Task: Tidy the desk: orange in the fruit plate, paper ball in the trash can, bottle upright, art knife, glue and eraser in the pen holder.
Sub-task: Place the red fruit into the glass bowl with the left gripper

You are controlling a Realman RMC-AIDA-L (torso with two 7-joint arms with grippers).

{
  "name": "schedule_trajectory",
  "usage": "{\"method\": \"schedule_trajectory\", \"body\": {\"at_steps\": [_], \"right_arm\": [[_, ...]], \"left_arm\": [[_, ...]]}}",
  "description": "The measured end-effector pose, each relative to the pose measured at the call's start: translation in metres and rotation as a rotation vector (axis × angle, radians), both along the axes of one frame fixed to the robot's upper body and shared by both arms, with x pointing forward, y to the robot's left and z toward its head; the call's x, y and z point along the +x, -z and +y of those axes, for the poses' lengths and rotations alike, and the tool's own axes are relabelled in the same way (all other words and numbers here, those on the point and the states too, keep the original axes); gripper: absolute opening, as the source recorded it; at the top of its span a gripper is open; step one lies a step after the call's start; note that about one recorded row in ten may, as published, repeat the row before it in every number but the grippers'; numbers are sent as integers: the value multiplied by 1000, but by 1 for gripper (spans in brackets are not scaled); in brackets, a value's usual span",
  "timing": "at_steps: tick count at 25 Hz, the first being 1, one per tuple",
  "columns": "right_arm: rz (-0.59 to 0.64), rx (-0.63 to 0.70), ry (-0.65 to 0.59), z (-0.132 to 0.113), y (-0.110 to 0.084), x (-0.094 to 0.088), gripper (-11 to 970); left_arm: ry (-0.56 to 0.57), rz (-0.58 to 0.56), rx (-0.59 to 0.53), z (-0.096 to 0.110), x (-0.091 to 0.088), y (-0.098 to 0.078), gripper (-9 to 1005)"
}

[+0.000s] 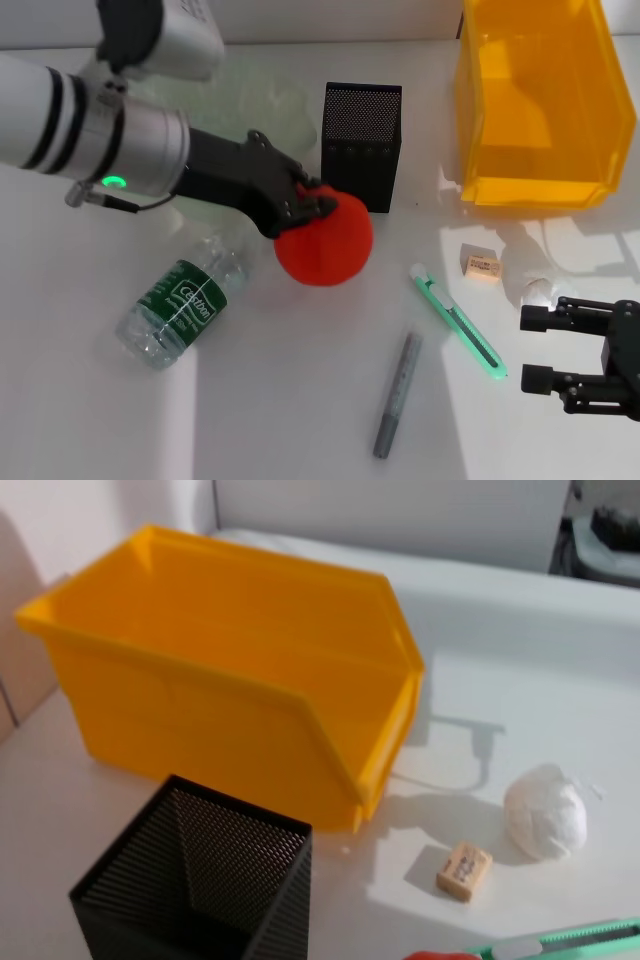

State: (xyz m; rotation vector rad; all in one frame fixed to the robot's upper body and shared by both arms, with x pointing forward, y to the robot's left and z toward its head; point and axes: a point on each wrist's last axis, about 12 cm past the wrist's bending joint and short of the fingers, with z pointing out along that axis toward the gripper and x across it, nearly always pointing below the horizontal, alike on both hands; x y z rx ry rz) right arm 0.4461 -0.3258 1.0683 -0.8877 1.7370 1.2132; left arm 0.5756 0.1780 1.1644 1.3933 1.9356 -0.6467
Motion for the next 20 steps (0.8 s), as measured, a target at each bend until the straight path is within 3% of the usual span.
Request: {"method": "schedule_trajectory", "body": {"at_steps": [3, 5, 10, 14, 20], "right_arm": [[-2, -1, -2, 0, 0, 1, 732], [-2, -1, -2, 0, 0, 1, 732], [-2, 2, 0, 1, 0, 0, 732], [-6, 3, -1, 2, 1, -1, 731], [-6, 4, -4, 3, 2, -2, 731]], "left_arm": [[-33, -5, -75, 24, 5, -15, 153], [-41, -7, -86, 29, 6, -18, 153], [-184, -92, -119, 65, 23, -36, 154], [-289, -145, -119, 74, 39, -26, 154], [-353, -134, -40, 61, 56, -2, 154]]}}
